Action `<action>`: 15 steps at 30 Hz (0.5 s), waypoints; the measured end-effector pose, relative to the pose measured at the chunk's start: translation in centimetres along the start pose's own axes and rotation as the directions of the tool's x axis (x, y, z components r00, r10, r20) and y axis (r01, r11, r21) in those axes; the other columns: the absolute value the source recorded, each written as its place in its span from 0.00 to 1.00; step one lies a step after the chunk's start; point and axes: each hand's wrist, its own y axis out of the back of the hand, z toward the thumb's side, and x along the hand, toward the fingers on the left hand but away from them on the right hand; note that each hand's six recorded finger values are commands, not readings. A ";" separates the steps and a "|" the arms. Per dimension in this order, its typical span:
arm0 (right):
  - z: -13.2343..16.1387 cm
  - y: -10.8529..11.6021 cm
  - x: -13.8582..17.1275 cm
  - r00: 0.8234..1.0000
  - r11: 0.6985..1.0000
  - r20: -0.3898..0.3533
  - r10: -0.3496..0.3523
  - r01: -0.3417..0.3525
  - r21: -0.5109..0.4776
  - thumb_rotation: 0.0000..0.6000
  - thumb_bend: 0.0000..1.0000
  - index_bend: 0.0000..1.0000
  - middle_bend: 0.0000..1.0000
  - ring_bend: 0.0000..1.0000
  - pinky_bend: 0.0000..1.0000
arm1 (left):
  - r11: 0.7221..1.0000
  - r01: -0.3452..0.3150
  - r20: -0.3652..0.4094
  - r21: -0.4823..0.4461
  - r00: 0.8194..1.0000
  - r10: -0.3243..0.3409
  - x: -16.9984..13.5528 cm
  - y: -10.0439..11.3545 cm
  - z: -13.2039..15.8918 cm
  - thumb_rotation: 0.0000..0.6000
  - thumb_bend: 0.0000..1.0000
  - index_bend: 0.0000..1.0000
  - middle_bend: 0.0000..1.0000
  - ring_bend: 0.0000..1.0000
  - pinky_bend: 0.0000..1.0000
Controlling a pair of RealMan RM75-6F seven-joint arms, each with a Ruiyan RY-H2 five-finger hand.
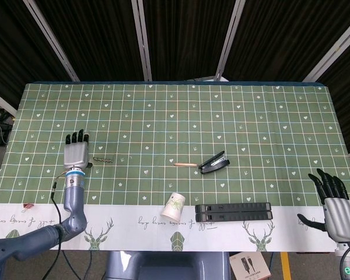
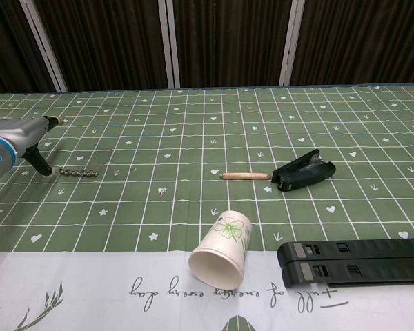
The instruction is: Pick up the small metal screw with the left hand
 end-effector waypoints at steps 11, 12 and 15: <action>-0.1 0.1 0.0 1.000 1.000 0.002 -0.006 0.006 0.003 1.00 0.03 0.11 0.00 0.00 0.03 | 1.000 0.004 0.151 0.008 0.988 -0.005 -1.7 1.8 2.7 1.00 0.25 0.44 0.00 0.00 0.00; -0.1 0.1 0.0 1.000 1.000 0.002 -0.007 0.007 0.003 1.00 0.04 0.11 0.00 0.00 0.03 | 1.000 0.005 0.163 0.018 0.987 -0.008 -1.9 1.8 2.8 1.00 0.25 0.46 0.00 0.00 0.00; -0.2 0.1 -0.1 1.000 1.000 0.003 -0.007 0.007 0.002 1.00 0.04 0.11 0.00 0.00 0.03 | 0.997 -0.007 0.212 0.074 0.977 -0.009 -2.4 1.7 3.6 1.00 0.26 0.49 0.00 0.00 0.00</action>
